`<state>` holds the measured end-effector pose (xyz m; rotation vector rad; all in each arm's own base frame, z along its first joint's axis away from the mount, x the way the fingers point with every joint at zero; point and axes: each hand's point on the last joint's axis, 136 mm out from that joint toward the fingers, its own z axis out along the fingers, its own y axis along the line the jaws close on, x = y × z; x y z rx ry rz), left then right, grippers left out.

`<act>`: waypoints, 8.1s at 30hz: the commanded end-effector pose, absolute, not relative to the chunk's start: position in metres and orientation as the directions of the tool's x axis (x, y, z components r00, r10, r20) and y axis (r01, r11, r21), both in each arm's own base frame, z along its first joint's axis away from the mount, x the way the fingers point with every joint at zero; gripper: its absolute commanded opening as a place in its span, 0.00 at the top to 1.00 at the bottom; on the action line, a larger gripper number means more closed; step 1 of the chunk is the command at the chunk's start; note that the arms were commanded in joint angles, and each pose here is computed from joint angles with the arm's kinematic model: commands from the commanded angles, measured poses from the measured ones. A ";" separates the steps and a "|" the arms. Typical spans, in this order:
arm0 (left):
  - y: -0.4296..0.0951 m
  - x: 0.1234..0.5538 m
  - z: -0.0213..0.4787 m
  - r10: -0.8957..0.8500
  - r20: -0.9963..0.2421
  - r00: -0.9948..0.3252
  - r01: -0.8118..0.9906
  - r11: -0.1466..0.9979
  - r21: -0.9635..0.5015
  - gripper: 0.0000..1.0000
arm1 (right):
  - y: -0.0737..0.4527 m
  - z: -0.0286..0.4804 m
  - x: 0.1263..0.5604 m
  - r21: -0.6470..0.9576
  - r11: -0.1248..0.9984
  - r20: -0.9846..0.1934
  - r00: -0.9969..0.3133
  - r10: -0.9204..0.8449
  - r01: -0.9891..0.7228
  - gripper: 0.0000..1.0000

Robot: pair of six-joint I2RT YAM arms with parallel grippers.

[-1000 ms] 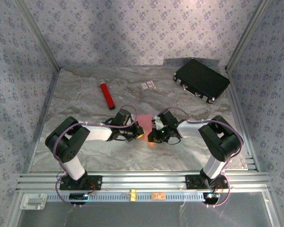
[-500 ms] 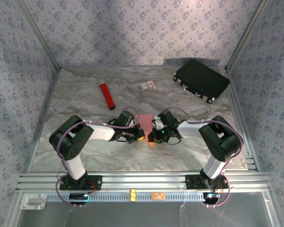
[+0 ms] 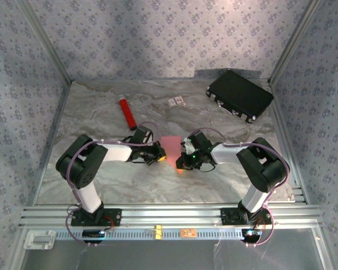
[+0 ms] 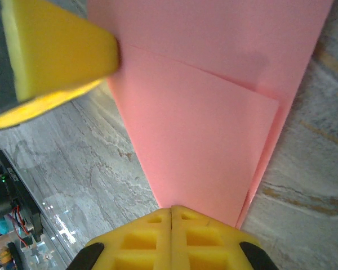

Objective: Fold a paper plane with a square sheet of paper (pick it up from the middle)
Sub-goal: Third fold the triangle at the center of the table.

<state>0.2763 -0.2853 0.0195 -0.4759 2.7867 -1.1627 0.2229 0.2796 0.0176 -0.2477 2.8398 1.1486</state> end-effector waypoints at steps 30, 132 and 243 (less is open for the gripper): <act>-0.292 0.290 0.073 -0.254 -0.165 -0.953 -0.040 0.647 -0.761 0.92 | 0.257 -0.006 0.208 0.605 0.786 -0.037 -0.991 -0.132 -0.127 1.00; -0.309 0.301 0.061 -0.262 -0.070 -0.962 -0.122 0.647 -0.752 0.93 | 0.241 -0.007 0.209 0.646 0.762 0.023 -0.997 -0.071 -0.039 0.99; -0.247 0.297 0.063 -0.369 -0.086 -0.926 -0.162 0.591 -0.791 0.51 | 0.264 0.043 0.291 0.691 0.721 -0.154 -0.985 0.078 -0.051 0.76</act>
